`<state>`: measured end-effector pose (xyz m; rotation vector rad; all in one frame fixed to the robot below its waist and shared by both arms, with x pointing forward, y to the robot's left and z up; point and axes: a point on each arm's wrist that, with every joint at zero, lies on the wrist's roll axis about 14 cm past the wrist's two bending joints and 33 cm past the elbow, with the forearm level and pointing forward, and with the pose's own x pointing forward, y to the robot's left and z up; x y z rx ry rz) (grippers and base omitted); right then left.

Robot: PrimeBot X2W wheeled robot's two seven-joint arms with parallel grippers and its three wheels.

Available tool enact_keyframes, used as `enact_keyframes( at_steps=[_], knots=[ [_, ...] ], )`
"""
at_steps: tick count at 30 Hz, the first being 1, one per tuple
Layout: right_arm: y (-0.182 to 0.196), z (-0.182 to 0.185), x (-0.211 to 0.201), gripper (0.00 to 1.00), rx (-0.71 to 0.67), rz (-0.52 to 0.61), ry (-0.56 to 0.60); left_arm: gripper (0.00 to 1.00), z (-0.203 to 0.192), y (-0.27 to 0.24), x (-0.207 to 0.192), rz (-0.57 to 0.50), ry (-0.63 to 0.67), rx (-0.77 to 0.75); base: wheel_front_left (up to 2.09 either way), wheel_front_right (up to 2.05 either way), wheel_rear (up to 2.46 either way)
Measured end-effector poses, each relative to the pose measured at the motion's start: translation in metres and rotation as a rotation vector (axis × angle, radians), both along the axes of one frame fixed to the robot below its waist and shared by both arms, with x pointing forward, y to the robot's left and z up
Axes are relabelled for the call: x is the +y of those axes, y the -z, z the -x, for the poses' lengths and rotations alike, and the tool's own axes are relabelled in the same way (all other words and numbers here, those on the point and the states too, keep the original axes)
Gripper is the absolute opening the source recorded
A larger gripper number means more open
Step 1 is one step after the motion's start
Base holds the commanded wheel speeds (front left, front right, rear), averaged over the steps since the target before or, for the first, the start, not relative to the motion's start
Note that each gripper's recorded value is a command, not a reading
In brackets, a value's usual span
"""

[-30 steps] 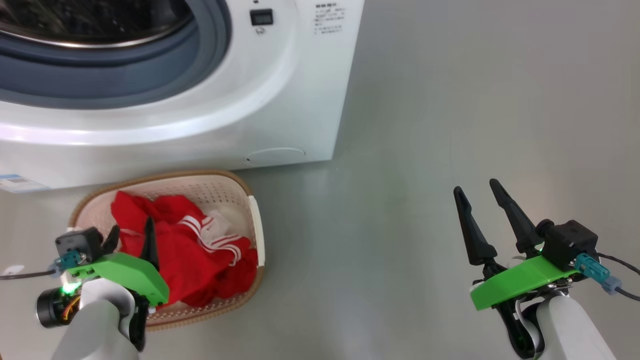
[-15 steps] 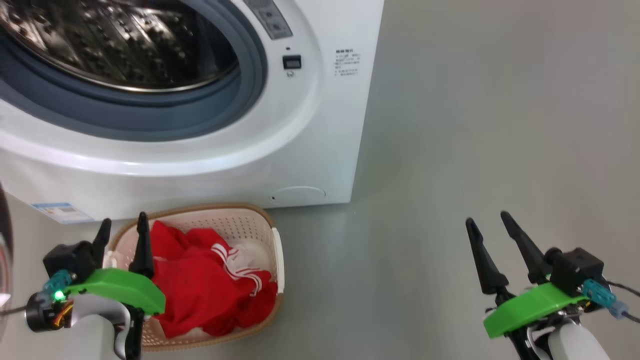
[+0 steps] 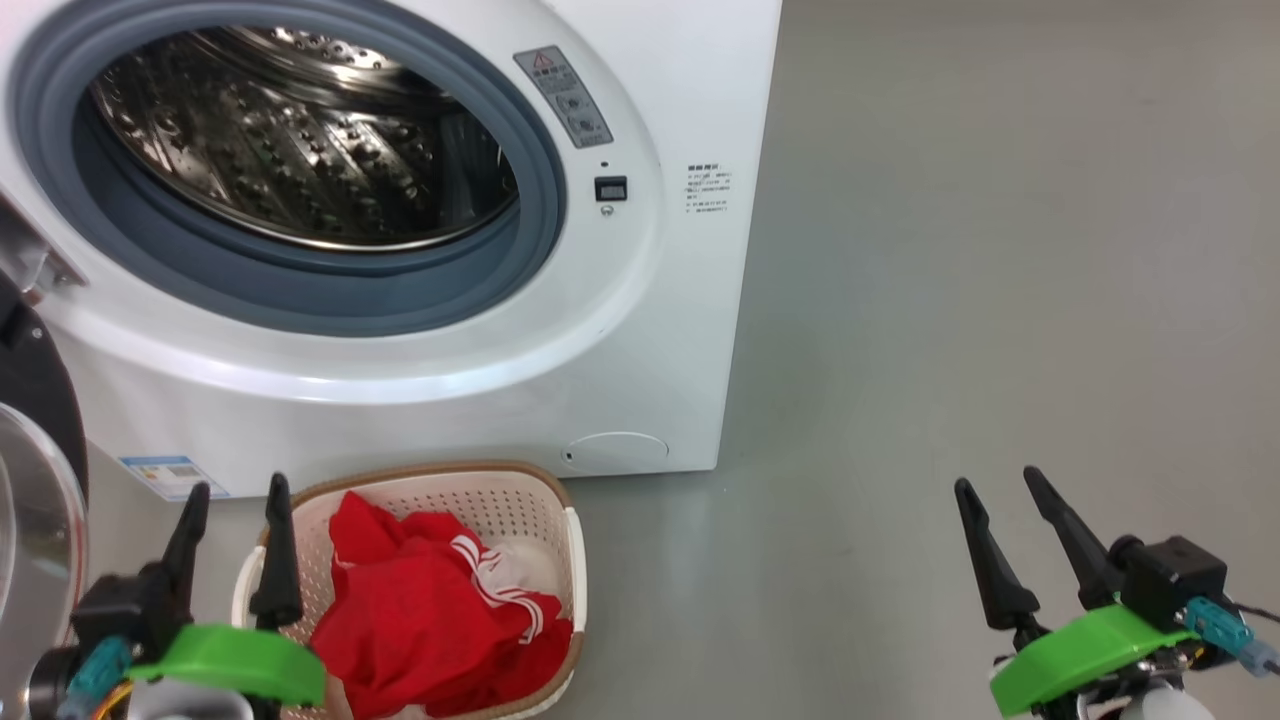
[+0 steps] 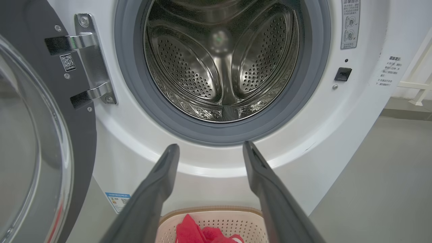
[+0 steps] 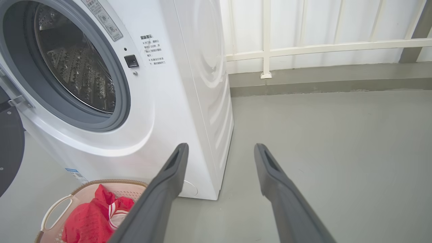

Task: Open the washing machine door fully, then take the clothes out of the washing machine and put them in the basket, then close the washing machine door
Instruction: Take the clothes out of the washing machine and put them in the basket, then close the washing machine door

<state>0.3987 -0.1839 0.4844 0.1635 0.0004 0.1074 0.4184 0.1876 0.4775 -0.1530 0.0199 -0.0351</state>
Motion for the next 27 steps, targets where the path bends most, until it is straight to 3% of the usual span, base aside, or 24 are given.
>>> enact_keyframes(
  at_steps=[12,27],
  knots=[
    [0.003,0.018,-0.004,1.0,0.012,-0.001,0.012,1.0,0.038,-0.007,0.018,-0.007,-0.051,-0.033,0.0,0.0,0.0],
    [0.003,0.021,-0.008,1.0,0.011,-0.001,0.022,1.0,0.043,-0.01,0.015,0.006,-0.056,-0.045,0.0,0.0,0.0]
  ],
)
